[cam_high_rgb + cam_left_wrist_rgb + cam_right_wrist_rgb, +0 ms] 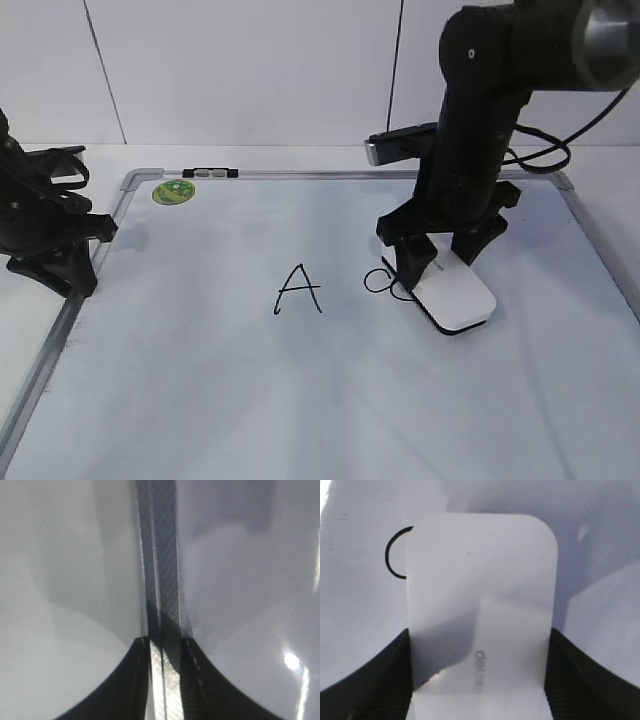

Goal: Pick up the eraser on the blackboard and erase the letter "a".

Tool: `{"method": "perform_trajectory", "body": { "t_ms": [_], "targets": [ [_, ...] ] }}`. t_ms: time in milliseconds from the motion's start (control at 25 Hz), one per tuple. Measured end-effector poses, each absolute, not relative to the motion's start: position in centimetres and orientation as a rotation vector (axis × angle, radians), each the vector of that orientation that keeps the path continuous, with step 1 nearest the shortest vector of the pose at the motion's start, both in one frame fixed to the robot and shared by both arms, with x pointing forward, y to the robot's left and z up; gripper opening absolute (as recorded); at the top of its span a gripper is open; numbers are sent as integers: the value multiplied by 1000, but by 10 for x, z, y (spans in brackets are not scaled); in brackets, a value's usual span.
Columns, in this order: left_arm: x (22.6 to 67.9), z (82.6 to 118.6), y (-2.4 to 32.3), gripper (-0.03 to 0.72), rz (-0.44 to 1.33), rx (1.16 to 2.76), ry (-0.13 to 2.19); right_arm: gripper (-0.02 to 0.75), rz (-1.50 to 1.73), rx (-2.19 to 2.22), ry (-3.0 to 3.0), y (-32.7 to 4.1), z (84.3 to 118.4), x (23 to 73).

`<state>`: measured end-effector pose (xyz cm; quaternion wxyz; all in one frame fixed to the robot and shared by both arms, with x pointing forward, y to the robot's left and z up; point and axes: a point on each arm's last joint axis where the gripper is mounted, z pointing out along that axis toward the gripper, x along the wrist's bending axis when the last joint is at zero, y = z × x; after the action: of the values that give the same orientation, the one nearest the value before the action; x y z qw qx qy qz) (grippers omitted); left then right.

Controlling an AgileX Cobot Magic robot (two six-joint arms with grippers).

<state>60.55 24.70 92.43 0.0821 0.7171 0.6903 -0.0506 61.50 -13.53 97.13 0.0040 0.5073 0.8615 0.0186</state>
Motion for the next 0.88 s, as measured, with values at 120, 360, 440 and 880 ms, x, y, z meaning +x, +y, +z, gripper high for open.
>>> {"method": "perform_trajectory", "body": {
  "t_ms": [120, 360, 440, 880],
  "targets": [
    [605, 924, 247, 131, -158, 2144, 2066, 529, 72, 1590, 2692, -133, 962, 619],
    [604, 924, 247, 131, -167, 2146, 2070, 529, 115, 1579, 2672, -132, 958, 624],
    [604, 924, 247, 131, -167, 2146, 2070, 529, 109, 1573, 2674, -131, 956, 624],
    [604, 924, 247, 131, -170, 2150, 2071, 529, 37, 1439, 2699, -112, 953, 617]
  ]
}}
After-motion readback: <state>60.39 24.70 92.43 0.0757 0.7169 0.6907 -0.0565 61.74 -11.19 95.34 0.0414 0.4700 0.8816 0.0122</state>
